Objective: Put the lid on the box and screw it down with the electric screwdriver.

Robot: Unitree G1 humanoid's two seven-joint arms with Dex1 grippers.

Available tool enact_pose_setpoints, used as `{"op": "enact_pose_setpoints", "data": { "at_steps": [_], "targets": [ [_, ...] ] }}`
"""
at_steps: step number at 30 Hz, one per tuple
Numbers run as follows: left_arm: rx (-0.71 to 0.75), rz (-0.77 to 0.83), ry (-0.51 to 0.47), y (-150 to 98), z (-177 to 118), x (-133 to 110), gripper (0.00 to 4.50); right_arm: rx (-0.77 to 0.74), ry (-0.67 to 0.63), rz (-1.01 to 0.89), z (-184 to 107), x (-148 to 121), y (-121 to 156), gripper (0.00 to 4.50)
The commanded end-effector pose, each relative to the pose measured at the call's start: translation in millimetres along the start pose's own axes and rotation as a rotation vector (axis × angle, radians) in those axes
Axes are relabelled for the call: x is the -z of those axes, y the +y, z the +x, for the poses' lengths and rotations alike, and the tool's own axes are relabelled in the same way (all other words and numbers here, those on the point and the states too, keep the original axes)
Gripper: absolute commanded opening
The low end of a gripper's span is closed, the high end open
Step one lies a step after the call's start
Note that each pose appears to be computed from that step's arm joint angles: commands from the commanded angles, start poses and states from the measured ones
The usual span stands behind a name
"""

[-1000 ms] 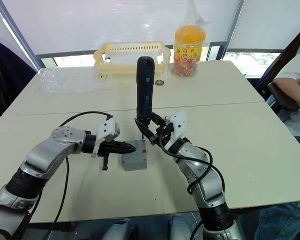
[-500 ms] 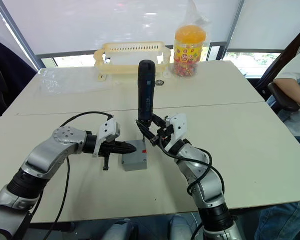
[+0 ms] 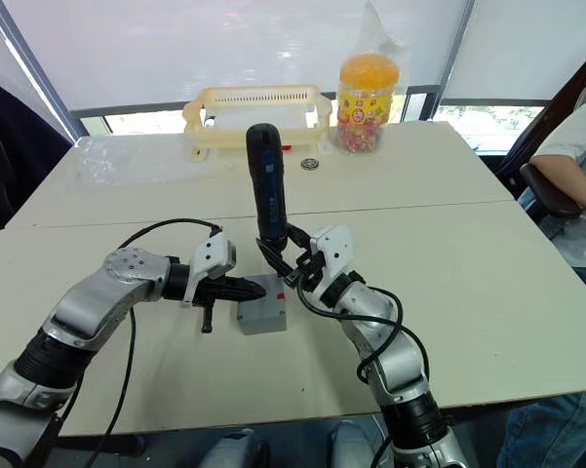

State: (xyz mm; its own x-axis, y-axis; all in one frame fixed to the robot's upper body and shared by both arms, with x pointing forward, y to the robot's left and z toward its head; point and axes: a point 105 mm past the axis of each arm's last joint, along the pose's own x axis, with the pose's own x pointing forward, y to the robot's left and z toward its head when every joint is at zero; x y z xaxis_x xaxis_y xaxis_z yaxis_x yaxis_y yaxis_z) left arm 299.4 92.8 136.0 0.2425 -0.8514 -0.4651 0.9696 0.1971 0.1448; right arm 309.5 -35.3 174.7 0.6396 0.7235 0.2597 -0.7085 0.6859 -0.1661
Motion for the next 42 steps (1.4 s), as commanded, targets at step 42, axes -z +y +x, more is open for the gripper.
{"op": "enact_pose_setpoints", "data": {
  "at_steps": [42],
  "targets": [
    [0.006, -0.056, 0.074, -4, 3, 21, 0.0, 0.009, 0.23, -0.028, -21, 55, -7, 1.75]
  ]
}}
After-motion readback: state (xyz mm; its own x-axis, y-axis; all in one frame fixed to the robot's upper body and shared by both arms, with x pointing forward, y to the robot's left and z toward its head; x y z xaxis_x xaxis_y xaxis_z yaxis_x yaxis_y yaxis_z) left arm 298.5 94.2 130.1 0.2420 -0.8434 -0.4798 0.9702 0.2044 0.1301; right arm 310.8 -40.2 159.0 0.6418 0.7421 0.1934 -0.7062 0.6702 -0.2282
